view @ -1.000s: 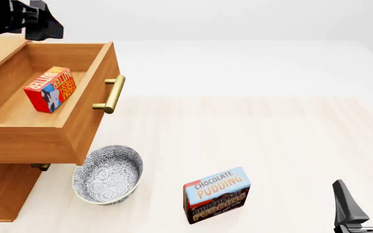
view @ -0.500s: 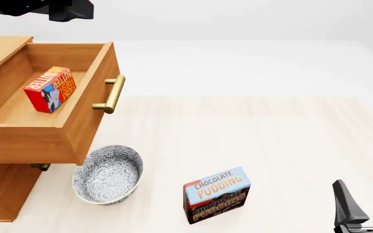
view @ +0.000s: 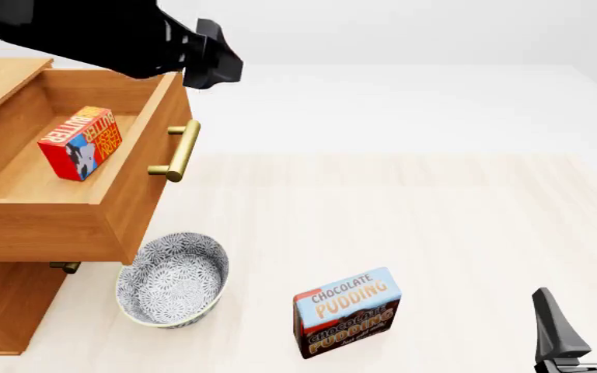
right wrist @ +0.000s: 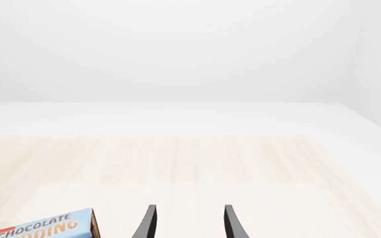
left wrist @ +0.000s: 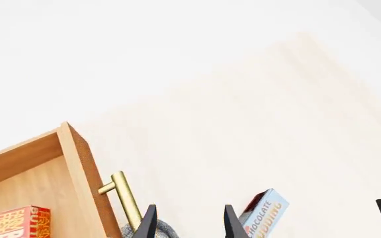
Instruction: Put the butter at the back in the top drawer of the cabinet and close it.
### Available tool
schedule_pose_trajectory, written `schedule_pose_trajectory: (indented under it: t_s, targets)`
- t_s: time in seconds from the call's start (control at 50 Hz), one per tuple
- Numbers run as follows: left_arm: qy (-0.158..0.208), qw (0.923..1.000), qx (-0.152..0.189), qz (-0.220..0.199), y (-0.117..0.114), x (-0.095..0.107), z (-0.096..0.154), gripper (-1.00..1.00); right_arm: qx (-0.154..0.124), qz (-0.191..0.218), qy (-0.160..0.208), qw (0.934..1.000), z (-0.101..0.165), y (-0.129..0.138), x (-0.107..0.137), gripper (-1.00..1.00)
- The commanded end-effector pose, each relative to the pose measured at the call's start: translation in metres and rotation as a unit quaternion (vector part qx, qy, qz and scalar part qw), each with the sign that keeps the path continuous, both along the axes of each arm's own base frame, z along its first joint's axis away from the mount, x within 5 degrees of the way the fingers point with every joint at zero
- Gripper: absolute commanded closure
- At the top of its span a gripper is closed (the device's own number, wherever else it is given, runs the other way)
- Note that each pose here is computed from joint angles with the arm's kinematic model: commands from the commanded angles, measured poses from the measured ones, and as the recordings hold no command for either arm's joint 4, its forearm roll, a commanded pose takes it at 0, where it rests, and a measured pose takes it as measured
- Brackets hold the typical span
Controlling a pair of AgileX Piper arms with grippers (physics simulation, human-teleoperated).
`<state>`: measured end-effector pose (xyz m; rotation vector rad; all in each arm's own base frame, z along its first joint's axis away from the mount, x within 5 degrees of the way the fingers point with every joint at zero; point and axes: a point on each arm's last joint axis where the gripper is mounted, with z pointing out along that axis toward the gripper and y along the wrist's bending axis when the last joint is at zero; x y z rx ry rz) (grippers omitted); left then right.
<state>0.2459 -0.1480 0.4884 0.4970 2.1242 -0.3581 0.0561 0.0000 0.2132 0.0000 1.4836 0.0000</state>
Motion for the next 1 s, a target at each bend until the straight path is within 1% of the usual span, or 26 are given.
schedule_pose_trajectory:
  t_s: [0.02, 0.12, 0.18, 0.2, 0.22, 0.24, 0.28, 0.32, 0.38, 0.42, 0.46, 0.68, 0.74, 0.88, 1.0]
  targets:
    - [0.029, 0.9992, 0.0, -0.027, -0.029, 0.004, -0.031, -1.0, 0.0, 0.0, 0.0, 1.0, 0.0, 0.0, 0.0, -1.0]
    - [0.04, 0.9986, 0.005, -0.034, -0.039, 0.008, -0.05, -1.0, 0.0, 0.0, 0.0, 1.0, 0.0, 0.0, 0.0, -1.0]
    - [0.058, 0.9976, 0.004, -0.037, -0.05, 0.01, -0.067, -1.0, 0.0, 0.0, 0.0, 1.0, 0.0, 0.0, 0.0, -1.0]
    - [0.058, 0.9976, 0.004, -0.037, -0.05, 0.01, -0.067, -1.0, 0.0, 0.0, 0.0, 1.0, 0.0, 0.0, 0.0, -1.0]
    - [0.058, 0.9976, 0.006, -0.037, -0.051, 0.011, -0.073, -1.0, 0.0, 0.0, 0.0, 1.0, 0.0, 0.0, 0.0, -1.0]
    - [0.074, 0.9964, 0.008, -0.04, -0.06, 0.013, -0.088, -1.0, 0.0, 0.0, 0.0, 1.0, 0.0, 0.0, 0.0, -1.0]
    - [0.074, 0.9964, 0.008, -0.041, -0.061, 0.012, -0.092, -1.0, 0.0, 0.0, 0.0, 1.0, 0.0, 0.0, 0.0, -1.0]
    - [0.083, 0.9955, 0.008, -0.043, -0.067, 0.012, -0.102, -1.0, 0.0, 0.0, 0.0, 1.0, 0.0, 0.0, 0.0, -1.0]
    - [0.091, 0.9947, 0.008, -0.047, -0.073, 0.01, -0.11, -1.0, 0.0, 0.0, 0.0, 1.0, 0.0, 0.0, 0.0, -1.0]
    - [0.094, 0.9944, 0.009, -0.048, -0.075, 0.01, -0.113, -1.0, 0.0, 0.0, 0.0, 1.0, 0.0, 0.0, 0.0, -1.0]
    - [0.101, 0.9936, 0.014, -0.049, -0.077, 0.012, -0.122, -1.0, 0.0, 0.0, 0.0, 1.0, 0.0, 0.0, 0.0, -1.0]
    - [0.115, 0.9924, 0.018, -0.04, -0.077, 0.015, -0.14, -1.0, 0.0, 0.0, 0.0, 1.0, 0.0, 0.0, 0.0, -1.0]
    - [0.119, 0.992, 0.02, -0.038, -0.079, 0.019, -0.147, -1.0, 0.0, 0.0, 0.0, 1.0, 0.0, 0.0, 0.0, -1.0]
    - [0.122, 0.9917, 0.023, -0.032, -0.083, 0.031, -0.153, -1.0, 0.0, 0.0, 0.0, 1.0, 0.0, 0.0, 0.0, -1.0]
    - [0.123, 0.9916, 0.026, -0.03, -0.083, 0.034, -0.156, -1.0, 0.0, 0.0, 0.0, 1.0, 0.0, 0.0, 0.0, -1.0]
